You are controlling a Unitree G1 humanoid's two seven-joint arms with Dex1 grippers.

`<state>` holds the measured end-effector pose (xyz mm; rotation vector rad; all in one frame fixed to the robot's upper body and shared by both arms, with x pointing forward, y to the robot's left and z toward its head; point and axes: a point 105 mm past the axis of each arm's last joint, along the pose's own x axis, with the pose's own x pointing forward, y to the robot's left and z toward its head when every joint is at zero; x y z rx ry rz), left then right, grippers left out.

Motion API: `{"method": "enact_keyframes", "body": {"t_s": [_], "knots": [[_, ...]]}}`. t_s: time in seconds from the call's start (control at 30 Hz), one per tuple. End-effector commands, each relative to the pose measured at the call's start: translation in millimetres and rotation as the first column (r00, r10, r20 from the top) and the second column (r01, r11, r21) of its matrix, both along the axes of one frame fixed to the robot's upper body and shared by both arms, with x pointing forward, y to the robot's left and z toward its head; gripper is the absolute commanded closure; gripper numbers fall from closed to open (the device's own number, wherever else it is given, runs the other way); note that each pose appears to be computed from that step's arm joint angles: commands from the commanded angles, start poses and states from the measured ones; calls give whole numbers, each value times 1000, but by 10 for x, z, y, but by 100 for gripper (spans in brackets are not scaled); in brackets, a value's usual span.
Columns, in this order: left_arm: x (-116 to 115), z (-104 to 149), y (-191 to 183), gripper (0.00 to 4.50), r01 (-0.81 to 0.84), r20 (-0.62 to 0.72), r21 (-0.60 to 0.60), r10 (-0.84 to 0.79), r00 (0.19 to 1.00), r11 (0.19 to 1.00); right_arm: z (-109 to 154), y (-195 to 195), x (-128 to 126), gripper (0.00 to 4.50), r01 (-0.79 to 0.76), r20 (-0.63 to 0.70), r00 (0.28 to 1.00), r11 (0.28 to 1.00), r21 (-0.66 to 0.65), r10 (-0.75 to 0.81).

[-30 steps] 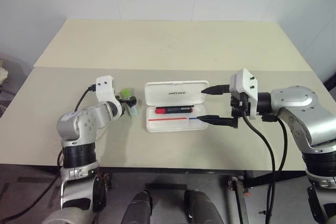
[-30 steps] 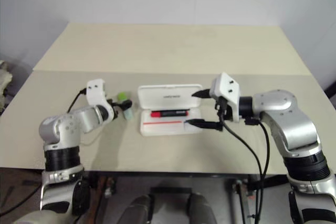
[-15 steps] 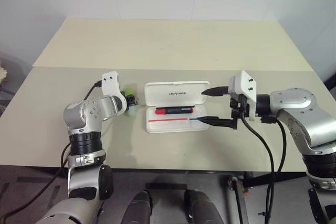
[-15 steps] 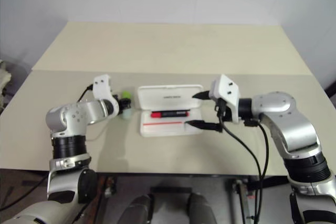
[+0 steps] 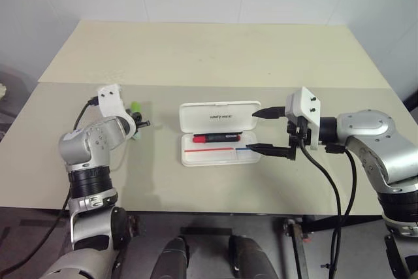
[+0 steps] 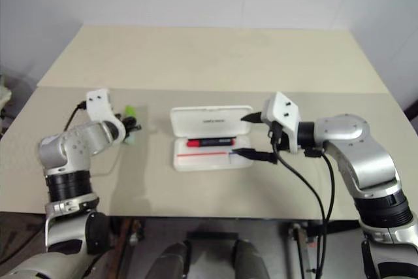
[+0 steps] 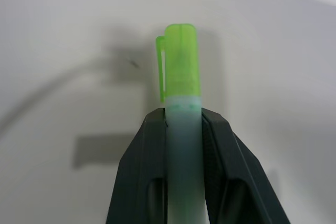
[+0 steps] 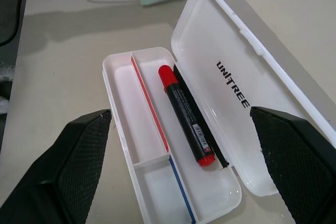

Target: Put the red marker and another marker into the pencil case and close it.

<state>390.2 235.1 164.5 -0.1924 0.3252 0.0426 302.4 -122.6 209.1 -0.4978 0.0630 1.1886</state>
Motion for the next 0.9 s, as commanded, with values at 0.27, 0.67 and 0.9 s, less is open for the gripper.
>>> {"method": "enact_keyframes", "body": {"t_s": [0.27,0.67,0.9], "knots": [[-375,837,-331,408,393,384,343,-510,770,853,120,-79,-50,0,9,50,999,1000,2,-9],[-892,774,-1059,408,694,121,609,-909,399,385,101,-156,-80,0,54,48,997,999,8,-54],[-1011,695,-1301,408,709,75,645,-946,314,286,81,-268,-162,0,72,27,997,997,25,-73]]}}
